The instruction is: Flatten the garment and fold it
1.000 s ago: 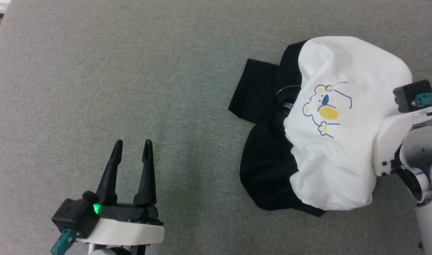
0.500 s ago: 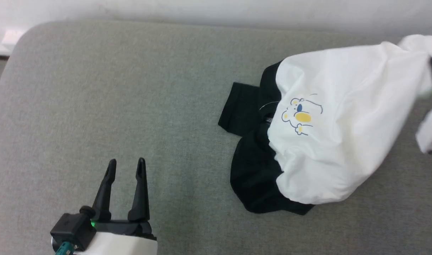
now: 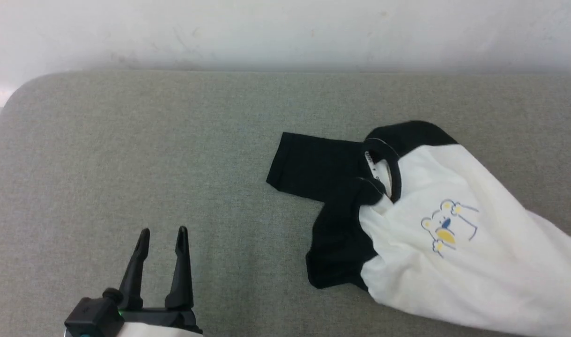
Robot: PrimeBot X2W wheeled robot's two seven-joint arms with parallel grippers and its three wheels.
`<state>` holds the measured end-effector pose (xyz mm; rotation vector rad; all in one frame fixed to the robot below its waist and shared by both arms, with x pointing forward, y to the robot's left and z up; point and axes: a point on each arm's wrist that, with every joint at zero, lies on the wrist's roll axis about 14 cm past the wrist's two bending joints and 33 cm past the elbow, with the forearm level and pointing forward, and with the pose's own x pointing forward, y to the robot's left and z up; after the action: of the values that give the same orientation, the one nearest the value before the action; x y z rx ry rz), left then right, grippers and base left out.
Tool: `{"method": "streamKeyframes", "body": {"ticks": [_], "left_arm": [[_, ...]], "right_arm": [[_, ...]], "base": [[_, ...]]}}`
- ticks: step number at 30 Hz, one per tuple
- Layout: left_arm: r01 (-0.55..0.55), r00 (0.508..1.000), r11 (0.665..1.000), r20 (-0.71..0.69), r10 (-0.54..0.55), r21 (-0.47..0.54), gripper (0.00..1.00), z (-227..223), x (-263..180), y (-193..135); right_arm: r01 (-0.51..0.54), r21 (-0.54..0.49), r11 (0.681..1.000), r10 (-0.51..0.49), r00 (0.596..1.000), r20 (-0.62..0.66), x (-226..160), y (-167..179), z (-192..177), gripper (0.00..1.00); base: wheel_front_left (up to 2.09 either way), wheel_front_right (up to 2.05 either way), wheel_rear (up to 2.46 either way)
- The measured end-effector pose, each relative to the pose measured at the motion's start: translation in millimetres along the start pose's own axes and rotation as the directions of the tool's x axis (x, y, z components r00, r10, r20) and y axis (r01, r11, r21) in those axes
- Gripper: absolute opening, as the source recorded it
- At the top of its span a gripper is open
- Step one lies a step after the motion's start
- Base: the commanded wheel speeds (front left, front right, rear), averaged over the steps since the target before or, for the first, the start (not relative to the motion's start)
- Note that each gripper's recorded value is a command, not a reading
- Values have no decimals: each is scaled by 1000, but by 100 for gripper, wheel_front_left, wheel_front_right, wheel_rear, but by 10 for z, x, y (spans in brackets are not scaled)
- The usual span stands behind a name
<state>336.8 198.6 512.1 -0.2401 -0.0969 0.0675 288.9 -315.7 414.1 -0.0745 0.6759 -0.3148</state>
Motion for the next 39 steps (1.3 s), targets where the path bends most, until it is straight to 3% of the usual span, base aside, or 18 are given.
{"method": "streamKeyframes", "body": {"ticks": [2, 3, 4, 5, 8, 11, 13, 16, 22, 25, 31, 32, 33, 34, 36, 39], "left_arm": [[3, 1000, 1000, -5, -3, 2, 100, -11, -20, -7], [6, 1000, 1000, -4, -6, 1, 100, -9, -23, -16], [8, 1000, 1000, -2, -8, 0, 100, -4, -27, -24], [11, 1000, 1000, 0, -11, 0, 100, 0, -32, -32], [20, 1000, 1000, 5, -20, -4, 100, 15, -46, -63], [19, 1000, 1000, 6, -19, -5, 100, 19, -57, -65], [14, 1000, 1000, 5, -14, -5, 100, 19, -63, -53], [4, 1000, 1000, 2, -4, -6, 100, 11, -67, -29], [-29, 999, 999, -15, 29, -15, 100, -35, -73, 49], [-43, 999, 999, -22, 42, -11, 100, -56, -57, 84], [-84, 996, 996, -42, 84, 3, 100, -113, -33, 204], [-89, 995, 996, -46, 89, 6, 100, -125, -25, 219], [-93, 994, 996, -50, 93, 8, 100, -136, -17, 232], [-97, 994, 995, -54, 97, 10, 100, -150, -11, 242], [-103, 992, 995, -65, 104, 13, 100, -182, -7, 259], [-109, 991, 994, -72, 110, 17, 100, -205, 14, 277]], "right_arm": [[-5, 12, 1000, 6, 1000, -28, -11, 1, -148, 0], [-11, 10, 1000, 11, 1000, -22, -13, 21, -159, 24], [-19, 13, 1000, 19, 1000, -5, -12, 49, -131, 85], [-29, 14, 999, 28, 999, 21, -7, 86, -67, 100], [-83, -8, 997, 83, 986, 142, -2, 317, 326, 100], [-180, -55, 982, 188, 936, 298, -55, 717, 963, 100], [-239, -125, 963, 269, 890, 368, -125, 988, 1337, 100], [-320, -214, 923, 380, 849, 368, -153, 1391, 1595, 100], [-444, -300, 844, 489, 868, 90, 126, 1949, 1261, 100], [-453, -340, 824, 484, 875, 7, 317, 2032, 1112, 100], [-425, -397, 814, 439, 897, -60, 732, 2067, 952, 100], [-433, -395, 810, 438, 895, -82, 780, 2099, 891, 96], [-442, -394, 806, 438, 893, -105, 820, 2130, 823, 69], [-451, -395, 800, 441, 889, -123, 854, 2168, 768, 69], [-463, -393, 794, 454, 883, -121, 904, 2252, 764, 4], [-476, -387, 790, 480, 872, -93, 956, 2377, 836, 0]], "base": [[0, 0, 0], [0, 0, 0], [0, 0, 0], [0, 0, 0], [0, 0, 0], [0, 0, 0], [0, 0, 0], [0, 0, 0], [0, 0, 0], [0, 0, 0], [0, 0, 0], [0, 0, 0], [0, 0, 0], [0, 0, 0], [0, 0, 0], [0, 0, 0]]}}
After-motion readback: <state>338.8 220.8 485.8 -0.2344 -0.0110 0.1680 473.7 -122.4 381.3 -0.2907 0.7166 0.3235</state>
